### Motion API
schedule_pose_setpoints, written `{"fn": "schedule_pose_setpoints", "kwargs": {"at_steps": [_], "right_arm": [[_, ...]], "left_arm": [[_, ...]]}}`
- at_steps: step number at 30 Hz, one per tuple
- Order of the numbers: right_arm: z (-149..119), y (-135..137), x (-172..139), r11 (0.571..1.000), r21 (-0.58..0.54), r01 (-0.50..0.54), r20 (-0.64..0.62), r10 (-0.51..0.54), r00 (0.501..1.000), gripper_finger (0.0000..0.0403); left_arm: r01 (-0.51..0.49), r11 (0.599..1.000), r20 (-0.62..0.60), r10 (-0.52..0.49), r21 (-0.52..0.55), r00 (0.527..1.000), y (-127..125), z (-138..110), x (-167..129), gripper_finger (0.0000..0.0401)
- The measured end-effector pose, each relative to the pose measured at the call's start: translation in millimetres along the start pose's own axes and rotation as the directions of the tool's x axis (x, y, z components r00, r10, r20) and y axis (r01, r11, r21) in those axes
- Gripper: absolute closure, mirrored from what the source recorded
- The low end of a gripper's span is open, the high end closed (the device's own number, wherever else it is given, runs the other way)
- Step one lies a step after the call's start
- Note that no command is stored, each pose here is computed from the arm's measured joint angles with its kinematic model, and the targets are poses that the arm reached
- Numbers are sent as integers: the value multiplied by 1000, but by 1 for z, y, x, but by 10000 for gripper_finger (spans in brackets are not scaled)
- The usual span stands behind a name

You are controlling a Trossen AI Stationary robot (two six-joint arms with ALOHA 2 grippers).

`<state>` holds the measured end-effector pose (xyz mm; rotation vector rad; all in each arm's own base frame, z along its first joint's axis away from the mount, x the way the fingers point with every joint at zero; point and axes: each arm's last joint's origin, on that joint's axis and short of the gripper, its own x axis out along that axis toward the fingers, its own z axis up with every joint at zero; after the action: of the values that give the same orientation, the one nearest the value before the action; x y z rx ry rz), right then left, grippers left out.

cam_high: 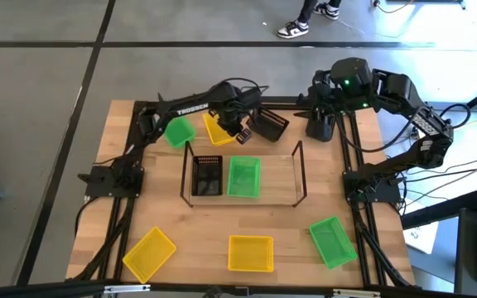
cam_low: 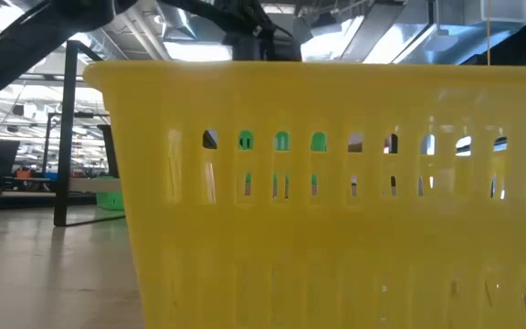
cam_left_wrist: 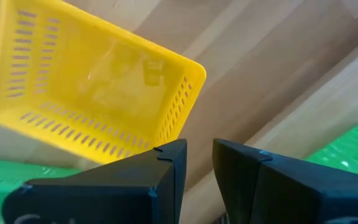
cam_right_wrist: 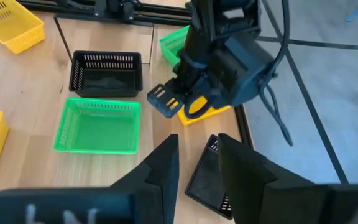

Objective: Stack baskets on shelf by color
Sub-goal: Put the top yellow bin on the shelf

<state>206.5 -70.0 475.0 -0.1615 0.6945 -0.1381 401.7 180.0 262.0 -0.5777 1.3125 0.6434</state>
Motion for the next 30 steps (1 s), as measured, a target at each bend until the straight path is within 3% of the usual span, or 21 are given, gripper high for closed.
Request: {"fn": "schedule_pose_setpoints", "kwargs": {"at_steps": [12,16,30], "right_arm": [[0,0,0,1000,22,0,0,0,1000,295],[0,0,0,999,50,0,0,0,1000,295],[0,0,0,999,50,1,-1,-1,1000,295]], "left_arm": [[-10,998,-24,12,69,1000,-5,8,32,332],[-31,996,30,29,83,999,-5,13,32,332],[-51,994,29,49,97,998,-3,13,36,332]]}}
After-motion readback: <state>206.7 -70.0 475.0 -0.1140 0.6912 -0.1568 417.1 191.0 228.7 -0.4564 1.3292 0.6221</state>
